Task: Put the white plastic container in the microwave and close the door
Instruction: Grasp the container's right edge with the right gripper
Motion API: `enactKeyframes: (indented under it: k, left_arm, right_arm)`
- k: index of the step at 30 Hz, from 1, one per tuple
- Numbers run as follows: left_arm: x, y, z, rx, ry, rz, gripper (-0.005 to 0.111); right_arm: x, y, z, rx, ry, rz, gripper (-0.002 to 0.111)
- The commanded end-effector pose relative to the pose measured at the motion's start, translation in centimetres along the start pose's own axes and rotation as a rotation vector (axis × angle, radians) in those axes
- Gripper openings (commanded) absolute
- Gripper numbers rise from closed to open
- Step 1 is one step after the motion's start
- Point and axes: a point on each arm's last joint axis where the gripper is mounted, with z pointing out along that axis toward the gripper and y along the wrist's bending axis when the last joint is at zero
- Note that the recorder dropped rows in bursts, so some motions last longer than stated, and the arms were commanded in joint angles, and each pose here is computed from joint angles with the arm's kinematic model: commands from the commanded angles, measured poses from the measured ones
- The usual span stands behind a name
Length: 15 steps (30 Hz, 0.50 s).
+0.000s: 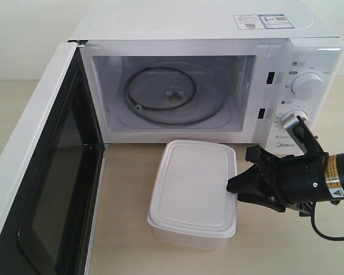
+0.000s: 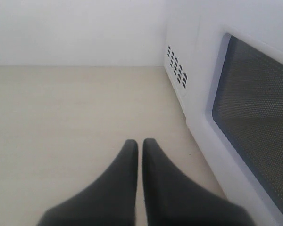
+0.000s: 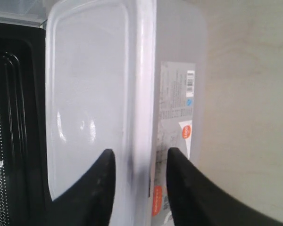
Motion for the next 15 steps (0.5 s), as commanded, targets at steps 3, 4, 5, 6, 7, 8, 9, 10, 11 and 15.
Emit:
enactKeyframes:
  k: [3, 4, 5, 6, 7, 8, 9, 10, 11, 15]
  left_arm:
    - [0.11, 0.00, 0.01, 0.000, 0.001, -0.007, 0.004]
    - [0.11, 0.00, 0.01, 0.000, 0.001, -0.007, 0.004]
    - [0.11, 0.00, 0.01, 0.000, 0.001, -0.007, 0.004]
    - [0.11, 0.00, 0.01, 0.000, 0.001, -0.007, 0.004]
    - [0.11, 0.00, 0.01, 0.000, 0.001, -0.007, 0.004]
    - [0.11, 0.00, 0.01, 0.000, 0.001, -0.007, 0.004]
    - [0.11, 0.00, 0.01, 0.000, 0.001, -0.007, 0.004]
    - [0.11, 0.00, 0.01, 0.000, 0.001, -0.007, 0.004]
    - [0.11, 0.00, 0.01, 0.000, 0.001, -0.007, 0.004]
    - [0.11, 0.00, 0.01, 0.000, 0.001, -0.007, 0.004]
  right_arm:
    - [-0.08, 0.11, -0.10, 0.004, 0.000, -0.017, 0.038]
    - [-0.08, 0.11, -0.10, 0.004, 0.000, -0.017, 0.037]
    - [-0.08, 0.11, -0.10, 0.004, 0.000, -0.017, 0.036]
    - [-0.08, 0.11, -0.10, 0.004, 0.000, -0.017, 0.036]
    - [-0.08, 0.11, -0.10, 0.004, 0.000, -0.017, 0.035]
    - [-0.08, 0.11, -0.10, 0.004, 0.000, -0.017, 0.035]
    - [-0.08, 0.11, -0.10, 0.004, 0.000, -0.017, 0.035]
    - [-0.08, 0.11, -0.10, 0.004, 0.000, -0.017, 0.035]
    - [-0.08, 0.11, -0.10, 0.004, 0.000, -0.017, 0.035]
    - [-0.12, 0.14, -0.10, 0.001, -0.003, -0.010, 0.035]
